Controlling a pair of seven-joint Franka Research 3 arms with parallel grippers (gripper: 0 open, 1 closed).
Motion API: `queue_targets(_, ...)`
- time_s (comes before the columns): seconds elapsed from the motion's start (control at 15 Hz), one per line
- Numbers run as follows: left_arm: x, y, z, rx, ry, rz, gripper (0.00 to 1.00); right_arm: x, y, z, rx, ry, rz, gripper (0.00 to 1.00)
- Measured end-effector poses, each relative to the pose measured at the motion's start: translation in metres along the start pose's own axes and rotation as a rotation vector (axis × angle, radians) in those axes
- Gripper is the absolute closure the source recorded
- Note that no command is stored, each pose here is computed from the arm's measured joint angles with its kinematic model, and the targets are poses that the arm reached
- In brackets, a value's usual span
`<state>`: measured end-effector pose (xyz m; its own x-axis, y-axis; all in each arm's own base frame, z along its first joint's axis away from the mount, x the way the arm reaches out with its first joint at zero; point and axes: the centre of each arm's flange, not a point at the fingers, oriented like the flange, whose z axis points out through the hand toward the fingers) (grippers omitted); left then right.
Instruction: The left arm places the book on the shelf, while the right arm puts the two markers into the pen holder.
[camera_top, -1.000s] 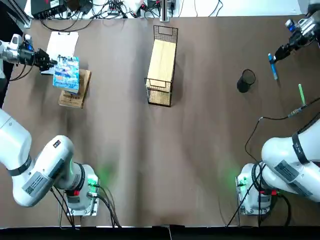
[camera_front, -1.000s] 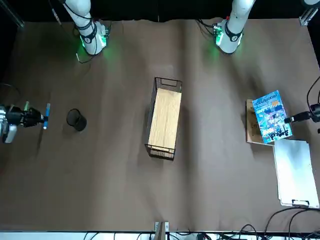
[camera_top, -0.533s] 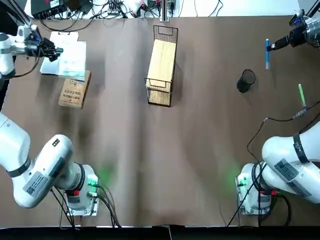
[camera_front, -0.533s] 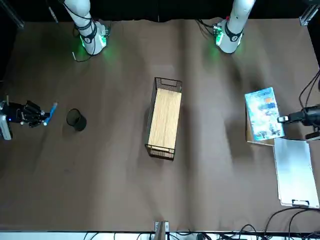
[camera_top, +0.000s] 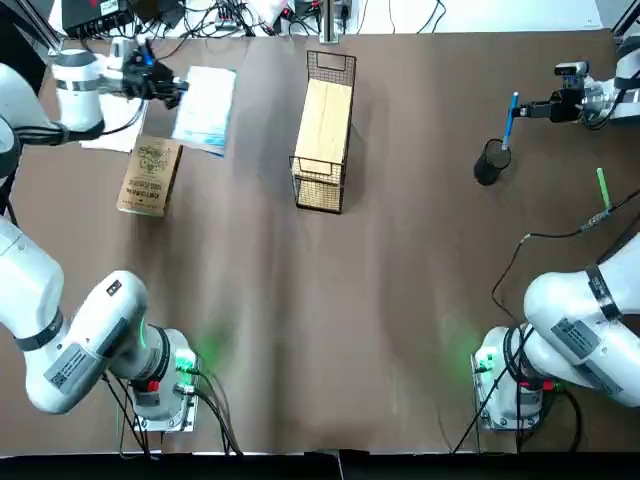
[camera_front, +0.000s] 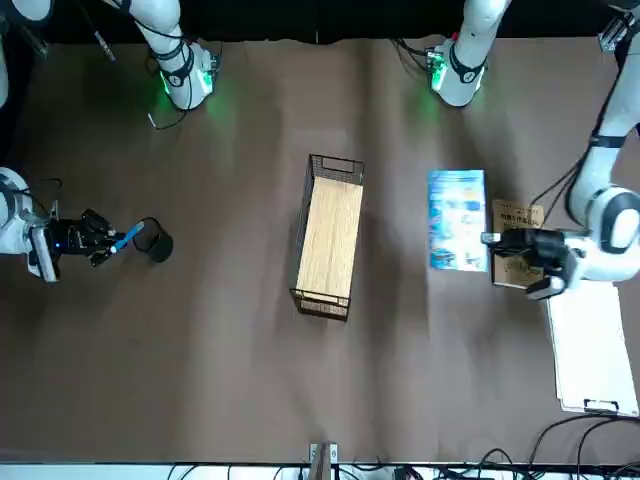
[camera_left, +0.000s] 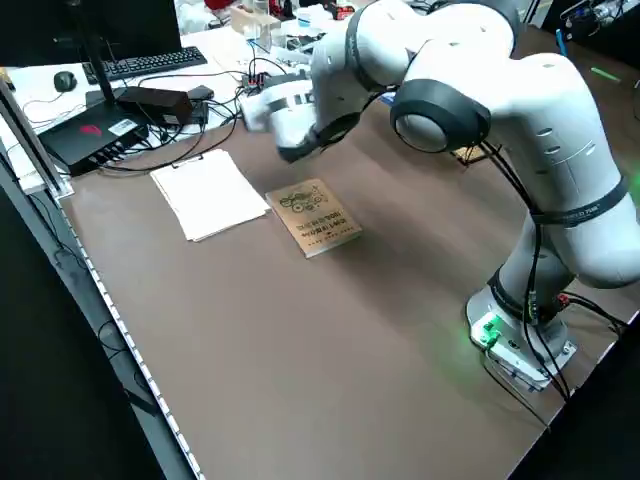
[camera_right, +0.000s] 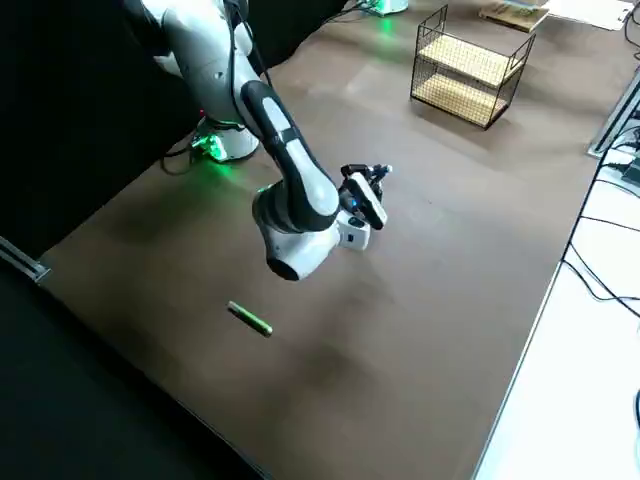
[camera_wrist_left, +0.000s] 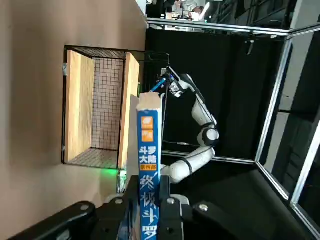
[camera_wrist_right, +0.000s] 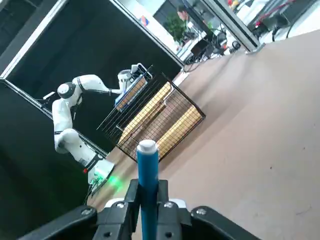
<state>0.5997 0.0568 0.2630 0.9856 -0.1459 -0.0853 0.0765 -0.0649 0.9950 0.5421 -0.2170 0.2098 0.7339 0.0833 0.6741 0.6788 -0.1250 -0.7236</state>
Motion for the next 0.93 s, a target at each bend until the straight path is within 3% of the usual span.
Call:
queue_targets(0.2, 0.007, -0.002, 0.04, 0.028, 0.01, -0.008, 0.8, -0.012, 0.009, 0.003, 0.013, 0.025, -0.043, 0.82)
queue_targets(0.53, 0.014, -0.002, 0.064, 0.057, 0.01, -0.065, 0.8, -0.042, 0.03, 0.013, 0.04, 0.063, -0.095, 0.82)
queue_targets(0.67, 0.017, -0.001, 0.072, 0.061, 0.011, -0.073, 0.8, -0.041, 0.03, 0.011, 0.038, 0.065, -0.099, 0.79)
queue_targets(0.8, 0.019, 0.002, 0.082, 0.058, -0.001, -0.076, 0.8, -0.039, 0.03, 0.009, 0.034, 0.066, -0.103, 0.68)
queue_targets(0.93, 0.022, 0.007, 0.102, 0.041, -0.02, -0.084, 0.8, -0.038, 0.03, 0.008, 0.033, 0.068, -0.106, 0.66)
